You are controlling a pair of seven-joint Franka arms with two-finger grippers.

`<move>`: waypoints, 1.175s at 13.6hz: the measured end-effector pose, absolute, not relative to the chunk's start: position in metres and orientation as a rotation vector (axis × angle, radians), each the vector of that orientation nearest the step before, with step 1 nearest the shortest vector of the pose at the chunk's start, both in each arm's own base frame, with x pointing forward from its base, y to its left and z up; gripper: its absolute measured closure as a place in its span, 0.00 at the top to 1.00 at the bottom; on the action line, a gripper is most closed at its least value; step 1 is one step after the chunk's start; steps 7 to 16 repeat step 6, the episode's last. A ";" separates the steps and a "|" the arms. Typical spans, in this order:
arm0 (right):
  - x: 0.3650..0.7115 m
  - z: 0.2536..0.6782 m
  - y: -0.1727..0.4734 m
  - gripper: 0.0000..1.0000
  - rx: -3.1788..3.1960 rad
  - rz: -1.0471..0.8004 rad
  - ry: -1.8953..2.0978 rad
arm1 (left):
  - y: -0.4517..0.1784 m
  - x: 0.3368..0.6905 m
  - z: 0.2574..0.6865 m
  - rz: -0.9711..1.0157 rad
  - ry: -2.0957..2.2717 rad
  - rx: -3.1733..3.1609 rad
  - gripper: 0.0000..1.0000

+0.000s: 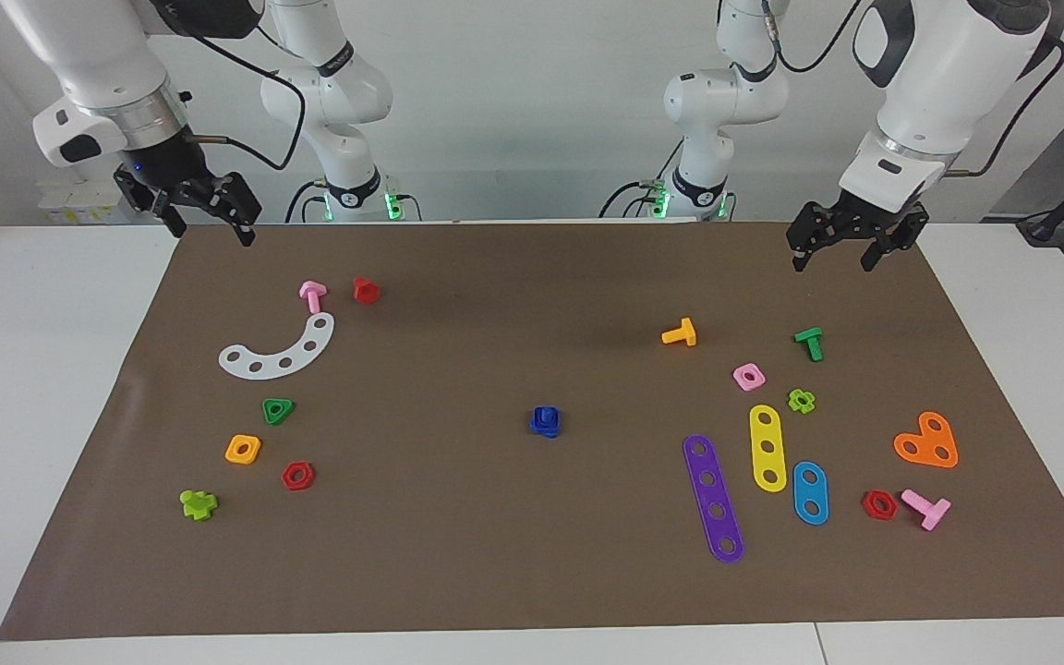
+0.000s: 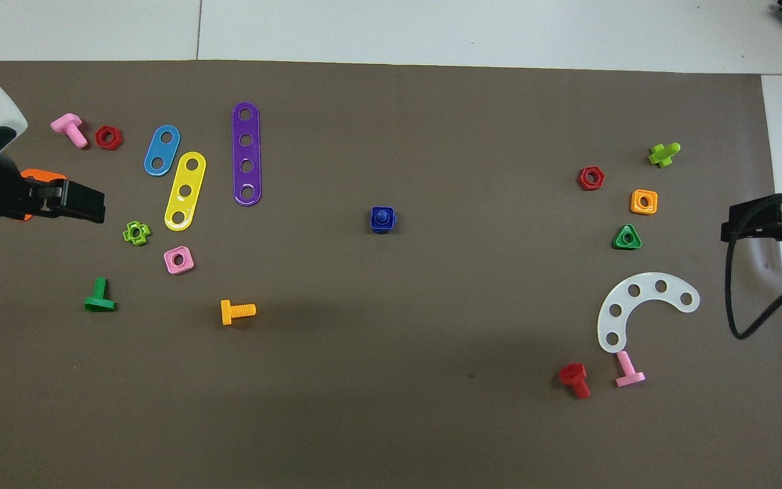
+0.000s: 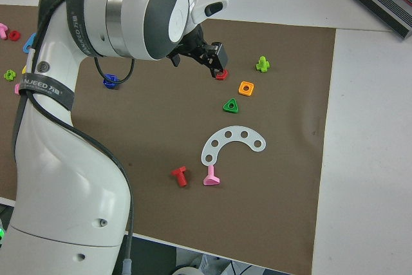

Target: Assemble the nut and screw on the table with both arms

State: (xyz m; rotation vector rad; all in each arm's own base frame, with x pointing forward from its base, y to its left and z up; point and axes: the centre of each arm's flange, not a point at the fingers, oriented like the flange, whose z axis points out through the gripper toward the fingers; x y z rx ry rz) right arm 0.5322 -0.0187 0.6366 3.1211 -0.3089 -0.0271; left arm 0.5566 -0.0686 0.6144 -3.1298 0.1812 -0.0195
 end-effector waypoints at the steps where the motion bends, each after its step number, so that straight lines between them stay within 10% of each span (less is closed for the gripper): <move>1: 0.532 0.637 -0.019 1.00 3.121 -0.027 -0.309 | -0.069 0.556 0.615 -0.021 0.198 -3.129 1.00; 16: 0.532 0.637 -0.019 1.00 3.121 -0.027 -0.309 | -0.068 0.556 0.616 -0.024 0.221 -3.127 1.00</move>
